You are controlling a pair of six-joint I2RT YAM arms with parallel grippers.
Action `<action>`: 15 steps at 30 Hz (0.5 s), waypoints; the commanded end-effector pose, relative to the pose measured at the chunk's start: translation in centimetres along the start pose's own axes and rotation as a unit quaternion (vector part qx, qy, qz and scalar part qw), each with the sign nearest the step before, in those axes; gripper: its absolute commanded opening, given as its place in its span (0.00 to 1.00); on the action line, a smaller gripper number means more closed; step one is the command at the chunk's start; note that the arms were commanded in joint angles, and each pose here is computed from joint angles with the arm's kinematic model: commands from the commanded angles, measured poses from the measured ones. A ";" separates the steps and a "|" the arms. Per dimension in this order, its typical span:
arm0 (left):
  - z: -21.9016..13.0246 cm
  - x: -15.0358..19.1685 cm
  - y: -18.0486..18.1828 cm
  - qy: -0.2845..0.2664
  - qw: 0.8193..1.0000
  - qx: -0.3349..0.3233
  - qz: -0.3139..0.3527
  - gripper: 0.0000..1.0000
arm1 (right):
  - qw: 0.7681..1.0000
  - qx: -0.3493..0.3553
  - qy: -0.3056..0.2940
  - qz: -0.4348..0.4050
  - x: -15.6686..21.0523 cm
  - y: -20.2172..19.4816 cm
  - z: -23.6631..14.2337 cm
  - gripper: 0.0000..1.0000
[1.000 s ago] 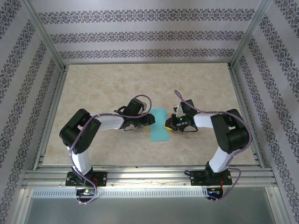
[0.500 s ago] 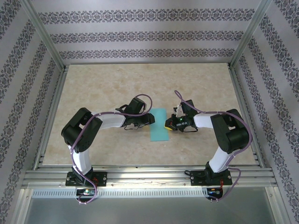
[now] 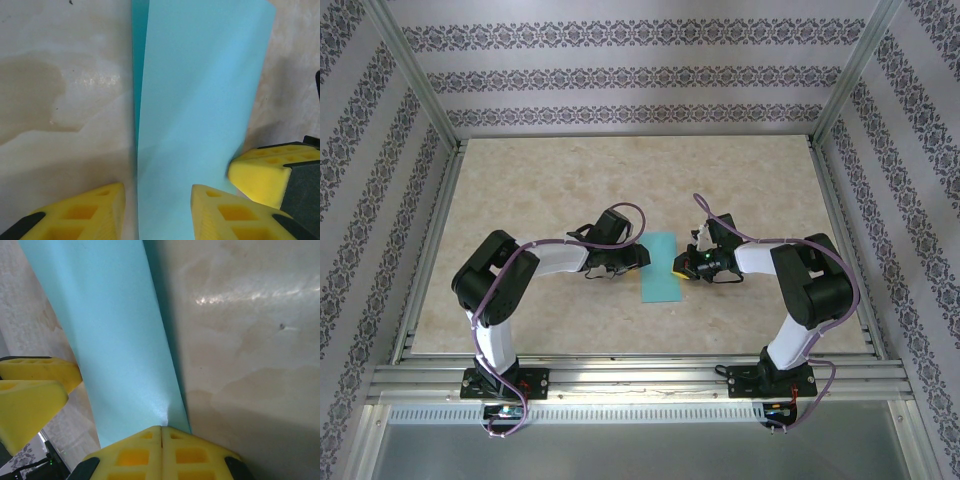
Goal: Fold a paper plane with a square sheet of paper (pick it up from the middle)
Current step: Third fold the triangle at the center of the table.
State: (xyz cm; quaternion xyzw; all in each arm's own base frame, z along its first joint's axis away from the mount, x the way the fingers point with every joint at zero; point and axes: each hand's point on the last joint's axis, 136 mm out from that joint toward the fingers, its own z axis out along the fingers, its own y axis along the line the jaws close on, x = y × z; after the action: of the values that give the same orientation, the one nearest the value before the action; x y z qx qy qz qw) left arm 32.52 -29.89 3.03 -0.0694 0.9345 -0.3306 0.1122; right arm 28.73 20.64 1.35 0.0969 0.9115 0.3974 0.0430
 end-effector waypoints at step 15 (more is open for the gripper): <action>0.9 -0.4 -0.5 0.009 1.000 0.021 -0.011 0.33 | 0.996 0.066 0.026 0.046 2.1 -4.3 0.8 0.00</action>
State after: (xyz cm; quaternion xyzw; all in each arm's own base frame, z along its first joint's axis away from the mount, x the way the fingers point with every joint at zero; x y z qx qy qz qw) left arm 32.30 -30.14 2.76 -0.0687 0.9337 -0.3363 0.1019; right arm 28.74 20.68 1.36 0.0965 0.9110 0.3985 0.0430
